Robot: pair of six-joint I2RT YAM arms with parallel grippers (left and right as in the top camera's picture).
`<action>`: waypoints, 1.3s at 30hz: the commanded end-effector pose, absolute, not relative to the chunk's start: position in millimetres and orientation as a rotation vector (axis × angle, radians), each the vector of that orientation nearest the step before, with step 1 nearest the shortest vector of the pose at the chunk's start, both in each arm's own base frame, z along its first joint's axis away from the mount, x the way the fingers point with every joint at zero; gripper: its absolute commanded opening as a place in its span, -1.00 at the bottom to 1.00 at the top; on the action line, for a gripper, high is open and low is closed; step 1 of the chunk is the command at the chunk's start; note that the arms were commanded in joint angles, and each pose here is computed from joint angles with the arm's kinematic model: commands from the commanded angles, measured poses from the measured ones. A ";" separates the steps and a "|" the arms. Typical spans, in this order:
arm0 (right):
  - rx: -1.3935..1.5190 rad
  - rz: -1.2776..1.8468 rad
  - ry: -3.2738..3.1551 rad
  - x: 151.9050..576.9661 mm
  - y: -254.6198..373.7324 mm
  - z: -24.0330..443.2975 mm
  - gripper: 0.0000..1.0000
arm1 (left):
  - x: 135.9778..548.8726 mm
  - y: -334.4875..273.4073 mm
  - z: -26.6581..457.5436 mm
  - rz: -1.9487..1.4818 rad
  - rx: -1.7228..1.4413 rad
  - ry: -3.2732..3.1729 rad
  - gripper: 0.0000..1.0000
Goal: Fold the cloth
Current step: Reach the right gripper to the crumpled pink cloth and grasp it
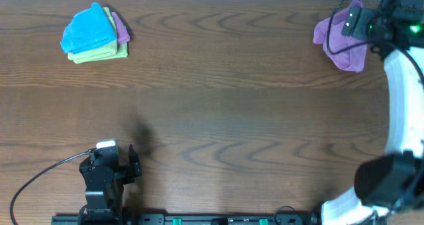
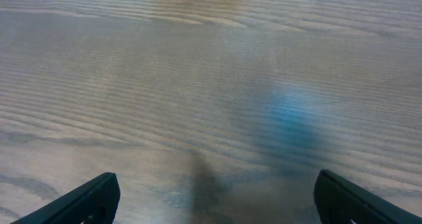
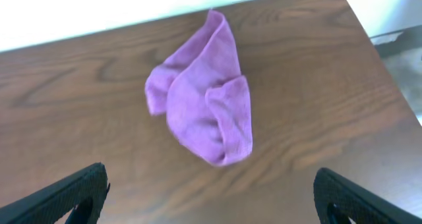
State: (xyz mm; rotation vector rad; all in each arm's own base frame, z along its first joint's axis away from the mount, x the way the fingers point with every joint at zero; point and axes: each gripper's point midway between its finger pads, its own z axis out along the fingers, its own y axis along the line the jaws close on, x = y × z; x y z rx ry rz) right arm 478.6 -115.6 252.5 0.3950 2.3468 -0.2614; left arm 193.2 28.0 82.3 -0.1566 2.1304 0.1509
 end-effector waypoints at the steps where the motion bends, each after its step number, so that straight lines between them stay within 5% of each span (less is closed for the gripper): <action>1: 0.339 -0.375 2.379 488.5 -135.2 236.2 0.99 | 193.0 27.6 78.7 0.158 -0.142 2.136 0.90; 11: 0.498 -0.360 2.373 533.9 -175.0 151.0 0.99 | 193.0 27.6 78.7 0.158 -0.142 2.136 0.90; 33: 0.547 -0.153 2.508 551.9 -172.5 27.3 0.98 | 193.0 27.6 78.7 0.158 -0.142 2.136 0.91; 39: 0.547 -0.160 2.494 554.9 -174.3 27.0 0.15 | 193.0 27.6 78.7 0.158 -0.142 2.136 0.91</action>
